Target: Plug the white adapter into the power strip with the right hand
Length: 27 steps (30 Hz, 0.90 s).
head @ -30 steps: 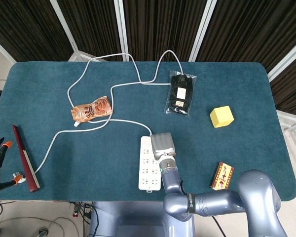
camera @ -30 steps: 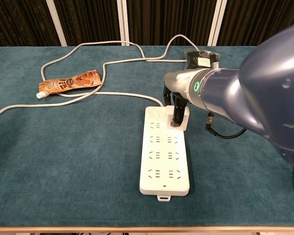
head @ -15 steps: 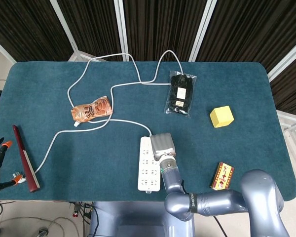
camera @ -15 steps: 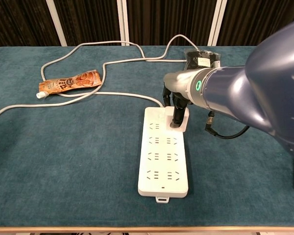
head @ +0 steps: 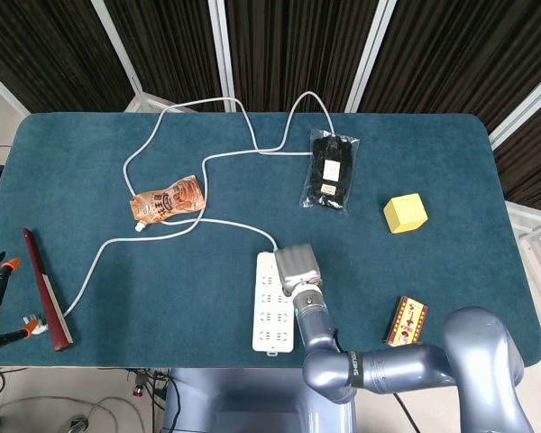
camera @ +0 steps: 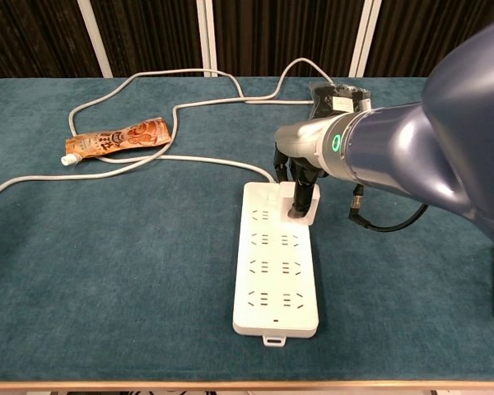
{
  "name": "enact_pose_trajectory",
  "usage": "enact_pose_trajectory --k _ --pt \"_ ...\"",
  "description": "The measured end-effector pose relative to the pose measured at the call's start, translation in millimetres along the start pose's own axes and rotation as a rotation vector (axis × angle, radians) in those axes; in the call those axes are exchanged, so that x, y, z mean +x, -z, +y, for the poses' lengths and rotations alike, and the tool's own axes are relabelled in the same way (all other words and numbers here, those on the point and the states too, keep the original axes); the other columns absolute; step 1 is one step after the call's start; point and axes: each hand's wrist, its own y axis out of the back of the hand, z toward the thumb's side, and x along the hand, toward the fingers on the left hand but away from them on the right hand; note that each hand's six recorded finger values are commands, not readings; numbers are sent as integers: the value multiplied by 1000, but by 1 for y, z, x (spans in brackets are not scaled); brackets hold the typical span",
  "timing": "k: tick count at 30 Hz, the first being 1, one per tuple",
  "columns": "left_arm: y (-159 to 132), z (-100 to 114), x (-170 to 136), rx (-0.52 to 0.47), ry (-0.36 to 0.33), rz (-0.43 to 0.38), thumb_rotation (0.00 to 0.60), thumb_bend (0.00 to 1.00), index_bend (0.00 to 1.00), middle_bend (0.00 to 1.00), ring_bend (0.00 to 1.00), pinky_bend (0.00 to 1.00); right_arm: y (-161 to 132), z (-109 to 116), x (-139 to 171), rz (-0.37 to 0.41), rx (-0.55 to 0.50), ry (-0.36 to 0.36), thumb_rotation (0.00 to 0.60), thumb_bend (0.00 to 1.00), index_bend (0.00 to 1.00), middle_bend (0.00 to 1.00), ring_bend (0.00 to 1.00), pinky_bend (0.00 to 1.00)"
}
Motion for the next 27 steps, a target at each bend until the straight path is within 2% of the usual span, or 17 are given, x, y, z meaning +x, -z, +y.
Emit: enact_pose_trajectory --k 7,12,20,27 --pt "-1 -1 0 4 3 -2 600 100 127 0 0 0 1 6 2 2 -4 8 600 422 460 424 1000 1000" --pt "-1 -1 0 5 3 -3 600 100 128 0 0 0 2 7 6 9 3 5 600 361 410 360 1000 1000" --pt "-1 -1 0 5 2 -1 600 100 131 0 0 0 3 10 12 19 24 -5 600 359 318 301 1000 1000" --pt "-1 0 -1 5 -1 0 600 100 131 0 0 0 15 24 17 12 -8 19 600 359 315 291 1000 1000"
